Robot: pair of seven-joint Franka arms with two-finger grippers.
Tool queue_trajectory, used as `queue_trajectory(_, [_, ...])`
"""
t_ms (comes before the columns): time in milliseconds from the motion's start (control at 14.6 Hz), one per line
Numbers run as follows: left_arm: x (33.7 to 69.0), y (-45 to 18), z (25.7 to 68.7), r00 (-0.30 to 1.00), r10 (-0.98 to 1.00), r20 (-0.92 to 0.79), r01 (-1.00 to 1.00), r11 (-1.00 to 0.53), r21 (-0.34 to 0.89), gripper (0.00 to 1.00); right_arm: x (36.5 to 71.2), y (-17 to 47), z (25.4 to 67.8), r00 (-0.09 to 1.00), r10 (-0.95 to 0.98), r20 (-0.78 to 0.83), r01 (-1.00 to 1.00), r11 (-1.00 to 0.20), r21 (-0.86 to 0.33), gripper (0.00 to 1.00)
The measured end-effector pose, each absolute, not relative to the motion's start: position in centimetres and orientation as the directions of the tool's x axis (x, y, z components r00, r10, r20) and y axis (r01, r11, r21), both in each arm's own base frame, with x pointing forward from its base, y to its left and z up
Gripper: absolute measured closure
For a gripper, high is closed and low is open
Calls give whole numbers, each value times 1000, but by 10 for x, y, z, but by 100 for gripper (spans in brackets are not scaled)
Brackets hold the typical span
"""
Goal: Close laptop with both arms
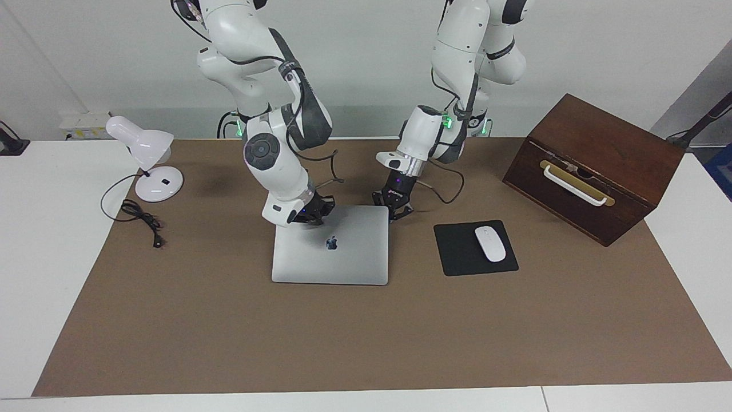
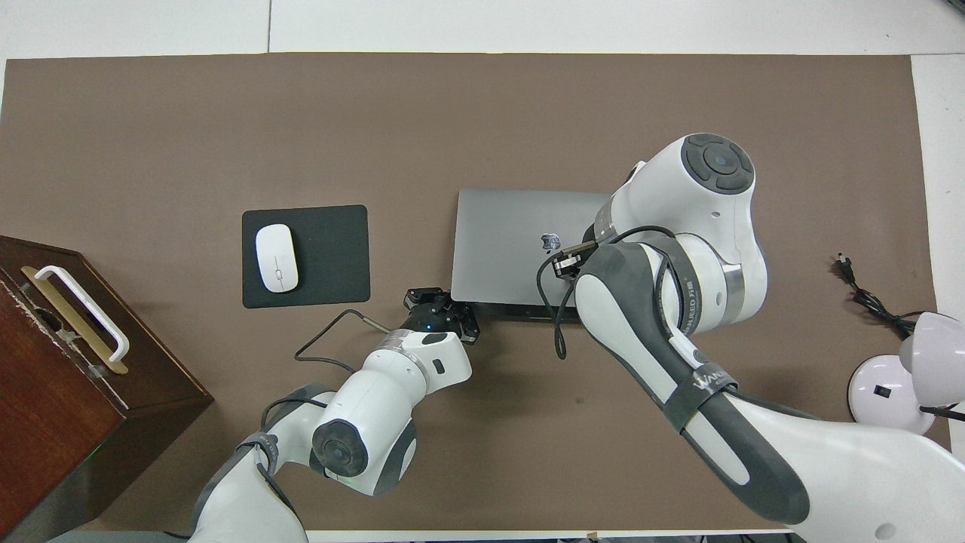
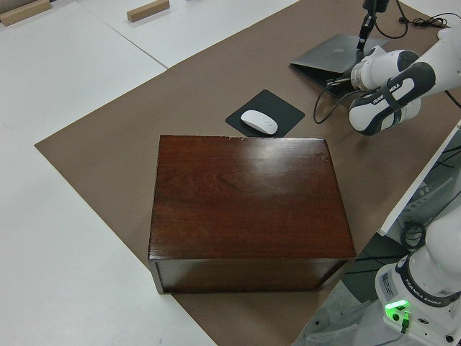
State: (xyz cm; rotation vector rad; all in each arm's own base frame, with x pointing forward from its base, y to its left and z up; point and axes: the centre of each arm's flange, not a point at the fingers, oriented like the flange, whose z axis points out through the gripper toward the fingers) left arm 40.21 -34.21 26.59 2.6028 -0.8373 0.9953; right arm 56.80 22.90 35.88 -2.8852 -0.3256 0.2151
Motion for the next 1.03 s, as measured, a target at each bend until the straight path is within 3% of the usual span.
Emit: queue_trajectory(1028, [402,-342,266,605,-429,670,-587,-810,11,99,557,230,348,967,223,-124,190,-953,-234,99])
